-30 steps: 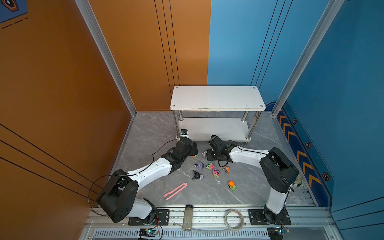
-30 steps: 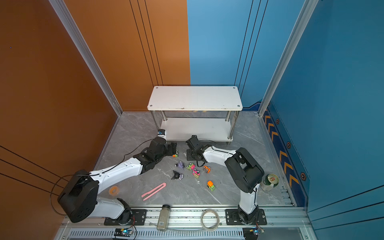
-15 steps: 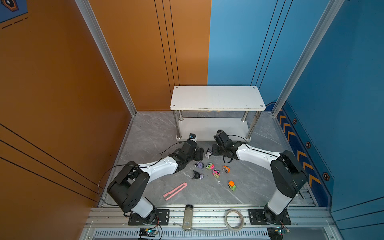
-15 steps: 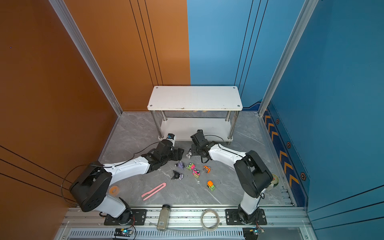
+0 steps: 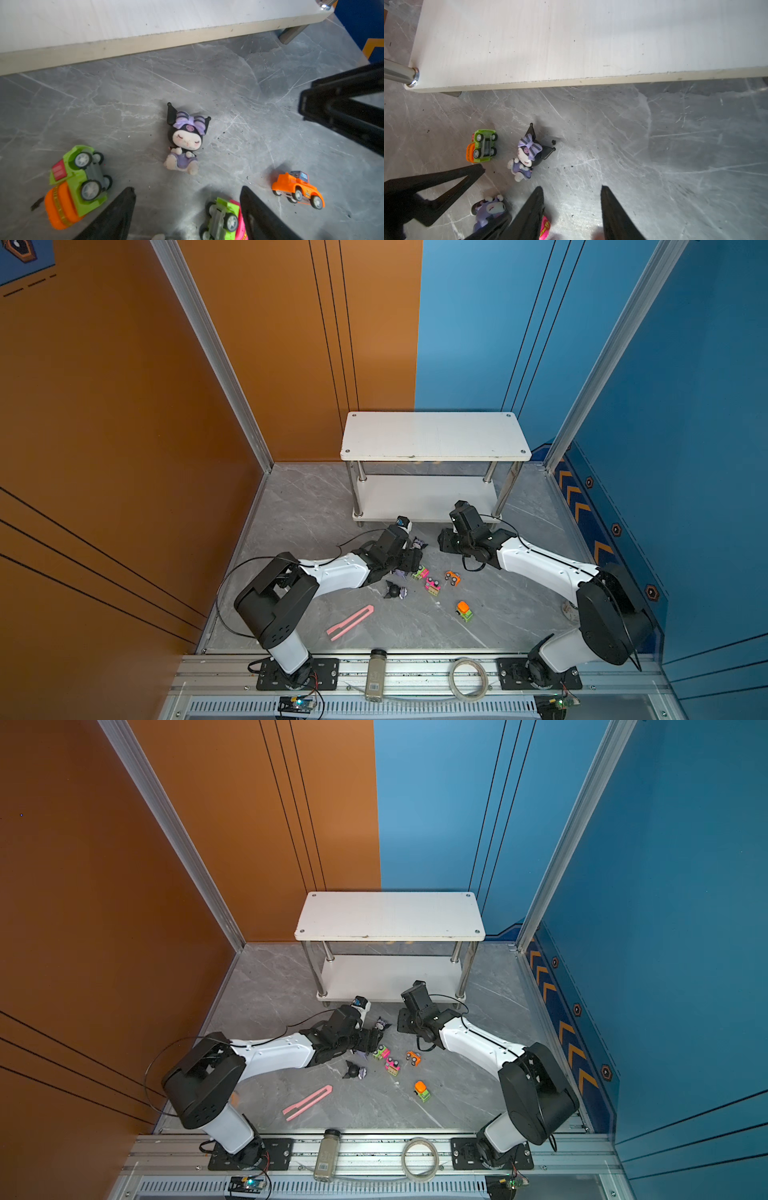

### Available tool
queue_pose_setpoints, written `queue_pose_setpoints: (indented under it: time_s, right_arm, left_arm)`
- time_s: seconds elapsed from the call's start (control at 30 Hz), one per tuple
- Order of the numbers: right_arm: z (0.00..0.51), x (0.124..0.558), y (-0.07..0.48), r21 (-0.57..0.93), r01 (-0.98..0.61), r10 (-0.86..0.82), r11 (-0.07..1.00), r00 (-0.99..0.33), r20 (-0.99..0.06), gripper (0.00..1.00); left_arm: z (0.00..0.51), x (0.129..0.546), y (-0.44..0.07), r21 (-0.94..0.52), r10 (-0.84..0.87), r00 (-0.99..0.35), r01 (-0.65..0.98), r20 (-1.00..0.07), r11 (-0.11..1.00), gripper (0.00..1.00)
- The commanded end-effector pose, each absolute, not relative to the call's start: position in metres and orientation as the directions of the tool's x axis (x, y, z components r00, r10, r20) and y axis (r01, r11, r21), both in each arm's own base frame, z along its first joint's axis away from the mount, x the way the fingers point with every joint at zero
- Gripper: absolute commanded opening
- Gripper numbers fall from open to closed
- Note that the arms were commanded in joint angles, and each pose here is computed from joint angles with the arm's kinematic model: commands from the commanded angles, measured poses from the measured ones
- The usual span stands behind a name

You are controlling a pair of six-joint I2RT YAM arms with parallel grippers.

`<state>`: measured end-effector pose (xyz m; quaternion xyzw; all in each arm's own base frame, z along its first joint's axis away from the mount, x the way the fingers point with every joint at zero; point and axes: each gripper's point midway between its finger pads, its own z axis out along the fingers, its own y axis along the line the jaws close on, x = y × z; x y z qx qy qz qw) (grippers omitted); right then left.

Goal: Place and organize the plastic toys onto the shelf

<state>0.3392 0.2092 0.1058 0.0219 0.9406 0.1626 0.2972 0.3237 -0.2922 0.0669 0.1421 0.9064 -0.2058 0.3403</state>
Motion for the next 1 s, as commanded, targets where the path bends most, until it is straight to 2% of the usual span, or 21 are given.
queue_pose_setpoints:
  time_s: [0.0, 0.1, 0.3, 0.43, 0.63, 0.73, 0.9, 0.97]
  right_arm:
    - [0.111, 0.334, 0.206, 0.337, -0.051, 0.153, 0.94, -0.82, -0.552, 0.5]
    - [0.111, 0.331, 0.203, 0.334, -0.049, 0.153, 0.941, -0.82, -0.552, 0.51]
    - [0.11, 0.329, 0.198, 0.33, -0.041, 0.159, 0.943, -0.816, -0.556, 0.52]
    - [0.11, 0.328, 0.196, 0.332, -0.039, 0.161, 0.943, -0.816, -0.555, 0.52]
    - [0.109, 0.328, 0.195, 0.331, -0.037, 0.163, 0.943, -0.816, -0.554, 0.53]
    - [0.108, 0.327, 0.194, 0.33, -0.036, 0.162, 0.943, -0.818, -0.553, 0.54]
    - [0.108, 0.327, 0.194, 0.329, -0.034, 0.164, 0.944, -0.816, -0.554, 0.53]
    - [0.109, 0.327, 0.195, 0.333, -0.034, 0.165, 0.942, -0.818, -0.551, 0.54]
  left_arm:
    - [0.065, 0.332, -0.3, -0.239, 0.165, -0.717, 0.425, -0.677, 0.873, 0.79]
    - [0.06, 0.335, -0.306, -0.241, 0.179, -0.725, 0.436, -0.665, 0.867, 0.73]
    - [0.05, 0.338, -0.317, -0.242, 0.194, -0.733, 0.444, -0.652, 0.863, 0.72]
    - [0.042, 0.339, -0.319, -0.237, 0.207, -0.74, 0.447, -0.64, 0.863, 0.61]
    - [0.034, 0.343, -0.319, -0.206, 0.236, -0.739, 0.452, -0.631, 0.868, 0.61]
    - [0.028, 0.342, -0.318, -0.194, 0.252, -0.742, 0.457, -0.621, 0.868, 0.53]
    - [0.029, 0.344, -0.318, -0.186, 0.253, -0.737, 0.456, -0.626, 0.87, 0.31]
    - [0.033, 0.345, -0.317, -0.178, 0.254, -0.729, 0.458, -0.635, 0.871, 0.27]
